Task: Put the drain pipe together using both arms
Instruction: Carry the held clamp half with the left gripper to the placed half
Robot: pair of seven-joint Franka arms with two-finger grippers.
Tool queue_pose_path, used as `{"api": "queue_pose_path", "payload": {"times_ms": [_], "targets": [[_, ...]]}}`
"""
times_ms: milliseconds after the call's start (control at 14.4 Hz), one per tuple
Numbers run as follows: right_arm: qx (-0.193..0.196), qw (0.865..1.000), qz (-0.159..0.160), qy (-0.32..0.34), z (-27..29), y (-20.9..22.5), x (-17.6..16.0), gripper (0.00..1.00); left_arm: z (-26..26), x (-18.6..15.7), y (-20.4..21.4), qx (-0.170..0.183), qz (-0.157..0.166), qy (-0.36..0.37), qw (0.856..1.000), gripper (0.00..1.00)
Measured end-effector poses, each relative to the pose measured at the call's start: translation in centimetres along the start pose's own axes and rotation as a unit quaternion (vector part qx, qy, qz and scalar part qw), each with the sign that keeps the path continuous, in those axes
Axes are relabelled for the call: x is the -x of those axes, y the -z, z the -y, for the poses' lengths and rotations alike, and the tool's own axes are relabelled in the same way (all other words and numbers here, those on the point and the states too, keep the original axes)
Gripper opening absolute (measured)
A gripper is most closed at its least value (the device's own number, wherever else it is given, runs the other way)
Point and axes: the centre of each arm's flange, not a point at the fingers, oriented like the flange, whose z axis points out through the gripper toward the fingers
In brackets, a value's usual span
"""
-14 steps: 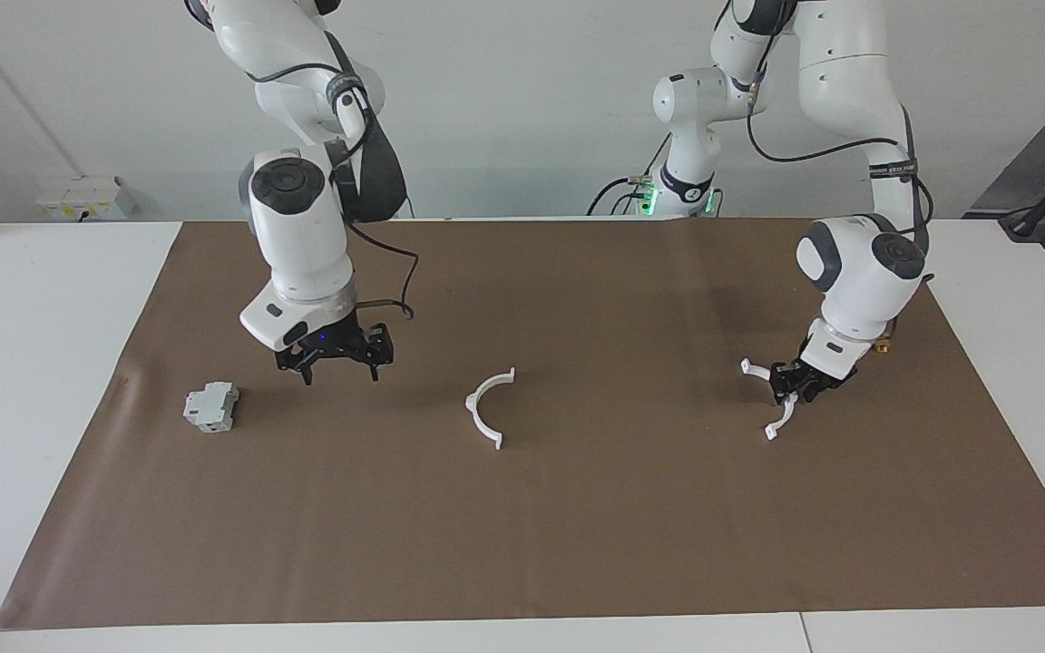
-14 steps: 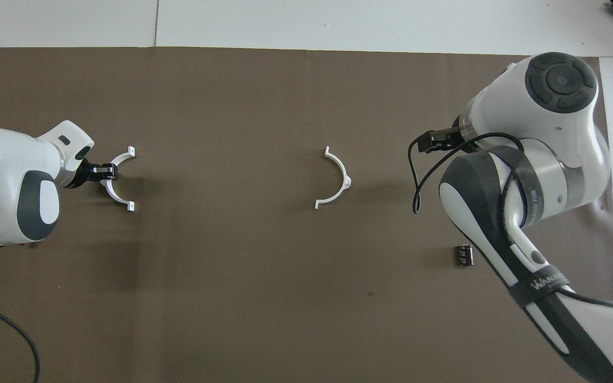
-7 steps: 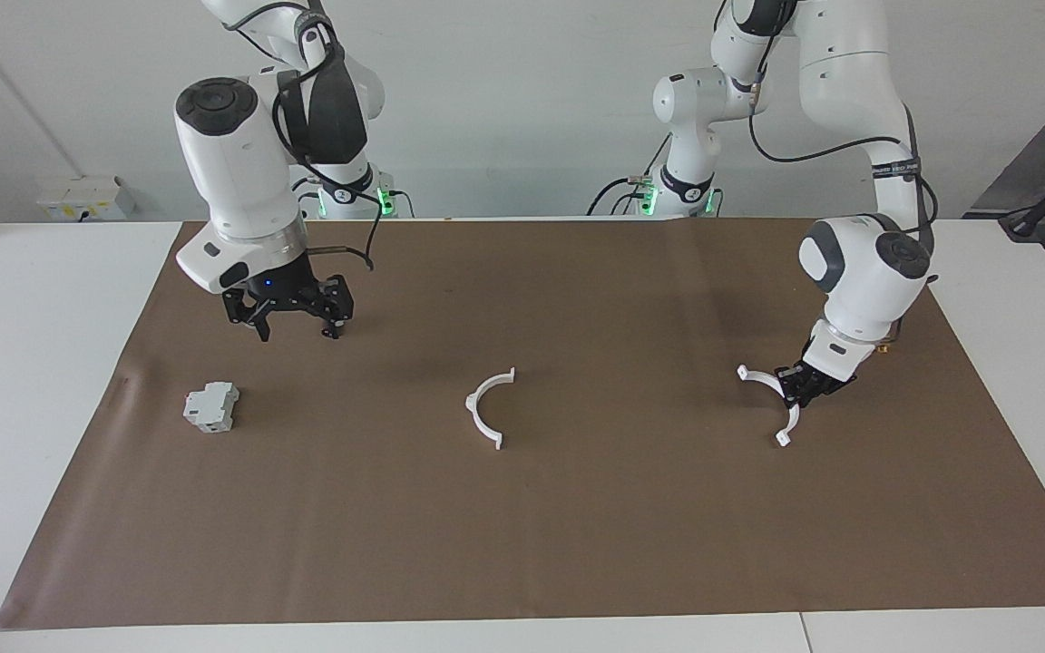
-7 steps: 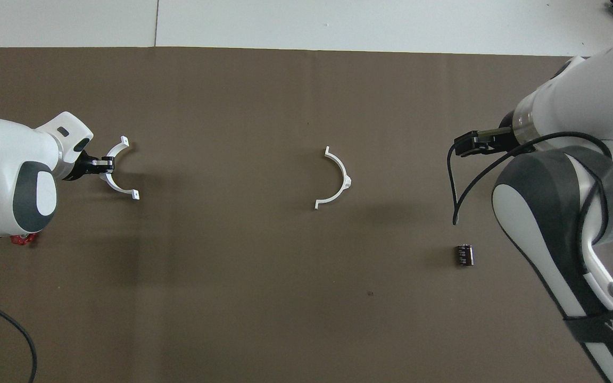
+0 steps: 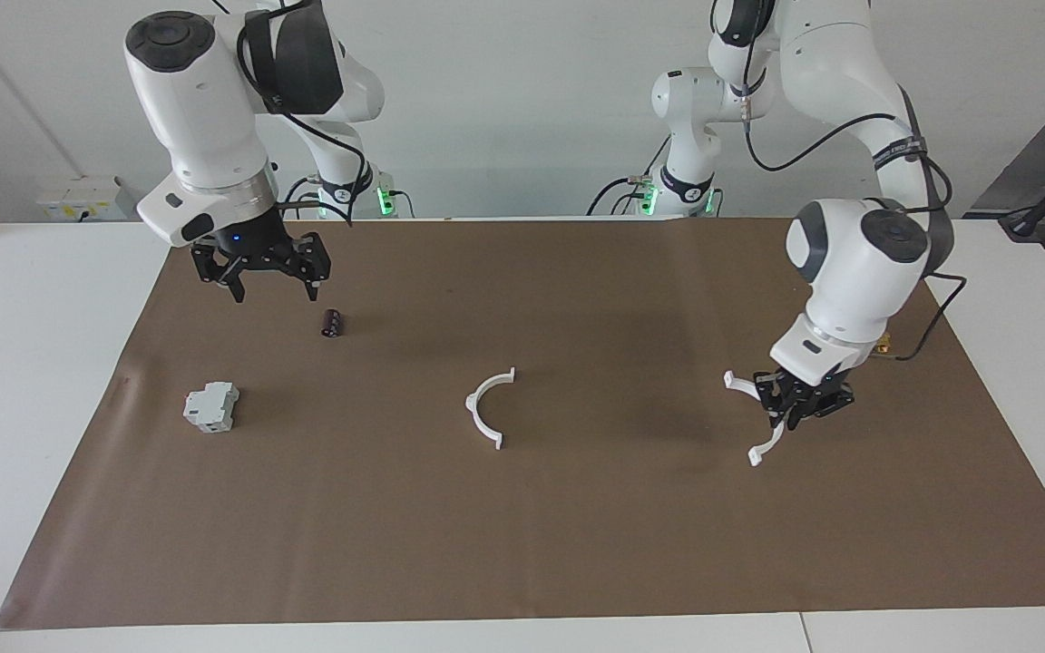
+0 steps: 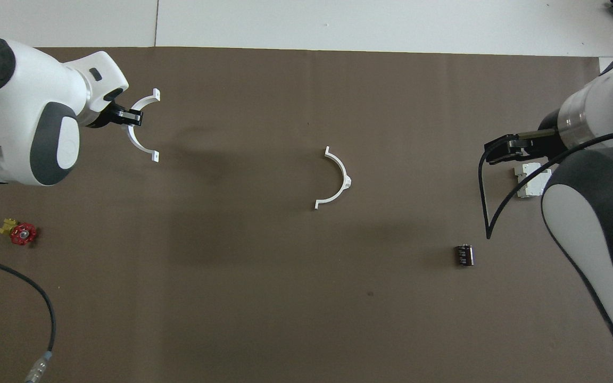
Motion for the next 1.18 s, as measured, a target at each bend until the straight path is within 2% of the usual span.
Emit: {"api": "queue_pose_path", "payload": {"times_ms": [139,347,694,902,1179], "targets": [[-0.012,1.000,0.001,0.007,-3.2,0.0,0.0,1.00,-4.8,-1.1,-1.5,-0.008,-0.015,-0.051,0.999,0.20],[-0.032,0.999,0.014,0.008,-7.3,0.0,0.8,1.00,-10.8,-1.6,-3.5,0.001,-0.020,-0.103,0.994,0.20],[-0.033,0.999,0.025,0.017,-7.6,2.5,3.0,1.00,-21.0,-1.0,-4.7,0.021,-0.015,-0.143,0.989,0.20],[-0.034,0.999,0.027,0.022,-7.6,2.5,3.1,1.00,-24.5,-0.5,-4.5,0.027,-0.015,-0.152,0.988,0.20],[-0.034,0.999,0.029,0.024,-7.5,2.2,3.1,1.00,-26.7,0.1,-5.8,0.031,-0.005,-0.150,0.988,0.20]]}}
